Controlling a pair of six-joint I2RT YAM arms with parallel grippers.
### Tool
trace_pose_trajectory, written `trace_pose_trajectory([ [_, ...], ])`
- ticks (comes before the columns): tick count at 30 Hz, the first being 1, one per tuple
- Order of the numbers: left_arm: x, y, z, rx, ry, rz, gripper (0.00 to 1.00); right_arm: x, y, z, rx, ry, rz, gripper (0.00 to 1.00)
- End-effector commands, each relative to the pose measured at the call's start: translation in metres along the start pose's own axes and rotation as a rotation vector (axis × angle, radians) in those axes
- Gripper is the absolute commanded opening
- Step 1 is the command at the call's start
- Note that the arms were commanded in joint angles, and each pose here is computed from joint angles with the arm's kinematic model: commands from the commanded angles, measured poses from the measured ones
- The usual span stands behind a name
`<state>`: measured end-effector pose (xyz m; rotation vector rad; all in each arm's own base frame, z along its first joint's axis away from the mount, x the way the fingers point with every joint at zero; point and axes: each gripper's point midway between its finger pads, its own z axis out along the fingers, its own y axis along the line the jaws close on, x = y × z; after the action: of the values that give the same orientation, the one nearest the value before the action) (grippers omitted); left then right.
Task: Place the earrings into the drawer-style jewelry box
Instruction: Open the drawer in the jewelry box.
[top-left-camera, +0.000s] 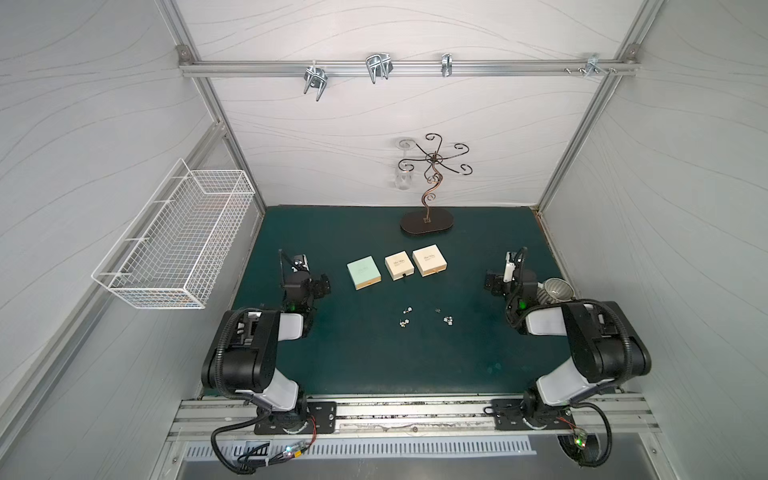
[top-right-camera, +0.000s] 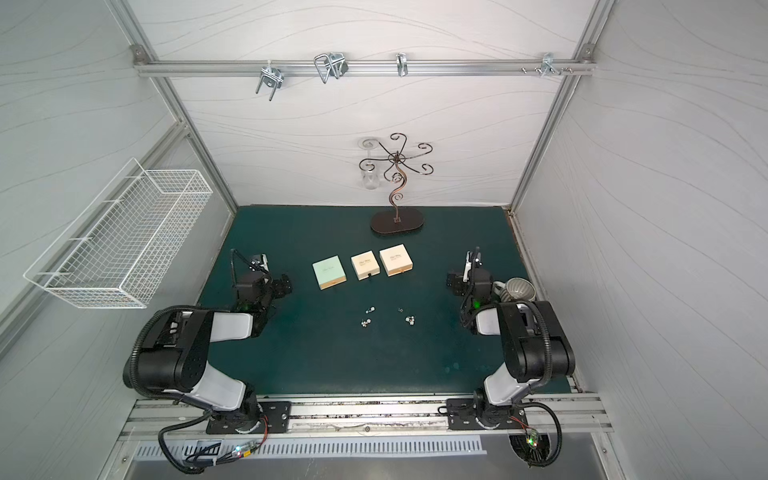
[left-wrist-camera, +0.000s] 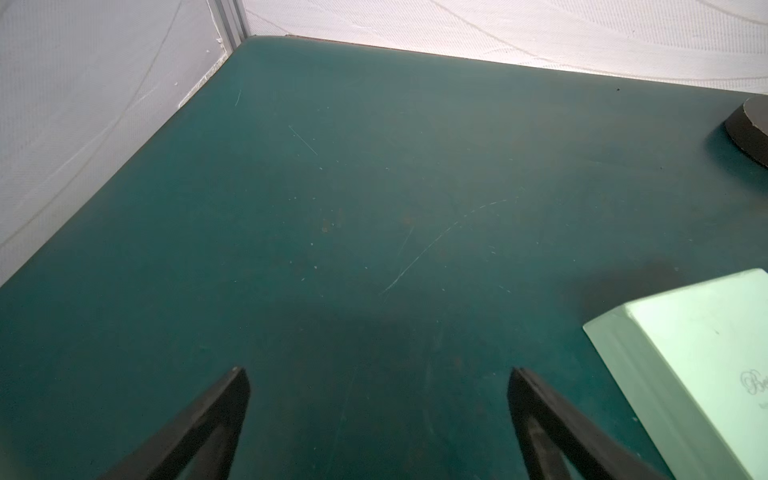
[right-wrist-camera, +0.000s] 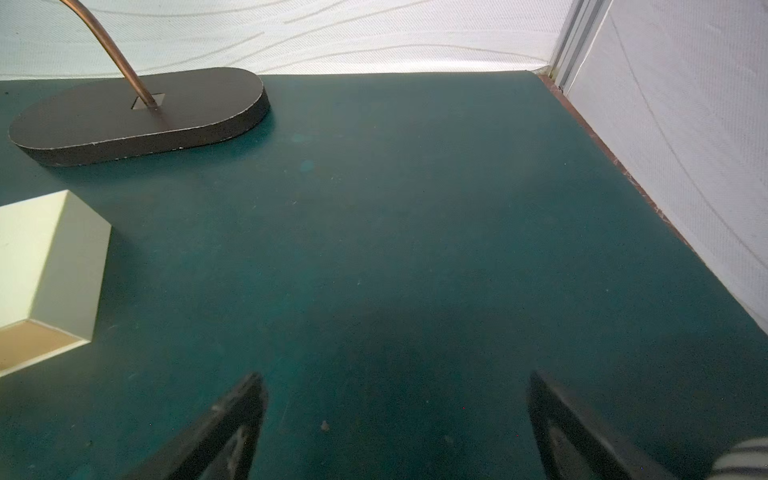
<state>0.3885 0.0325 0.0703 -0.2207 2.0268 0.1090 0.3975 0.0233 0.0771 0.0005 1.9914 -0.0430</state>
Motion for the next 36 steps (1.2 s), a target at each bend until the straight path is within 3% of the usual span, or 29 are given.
trace_pose_trajectory([
  [1,-0.023,-0.004,0.001,0.010,-0.071,0.004,1.00,-0.008,0.000,0.001,-0.005,-0.030,0.001,0.99],
  [20,-0.022,-0.004,0.001,0.011,-0.071,0.005,0.99,-0.007,0.000,0.002,-0.014,-0.026,0.002,0.99],
  [22,-0.030,-0.003,-0.001,0.005,-0.095,0.003,0.99,-0.007,0.000,0.000,-0.014,-0.028,0.003,0.99],
  [27,-0.066,-0.004,-0.022,-0.005,0.005,0.002,0.96,-0.030,0.007,-0.013,-0.020,-0.040,-0.028,0.99],
  [31,-0.093,-0.034,-0.048,0.072,0.025,0.071,0.97,-0.047,0.021,-0.027,-0.091,0.123,0.049,0.99],
  [33,-0.105,-0.066,-0.062,0.145,0.015,0.144,0.98,-0.057,0.043,-0.035,-0.210,0.180,0.100,0.99],
  [36,-0.112,-0.109,-0.074,0.270,0.038,0.161,0.98,-0.067,0.072,-0.046,-0.367,0.250,0.196,0.99],
])
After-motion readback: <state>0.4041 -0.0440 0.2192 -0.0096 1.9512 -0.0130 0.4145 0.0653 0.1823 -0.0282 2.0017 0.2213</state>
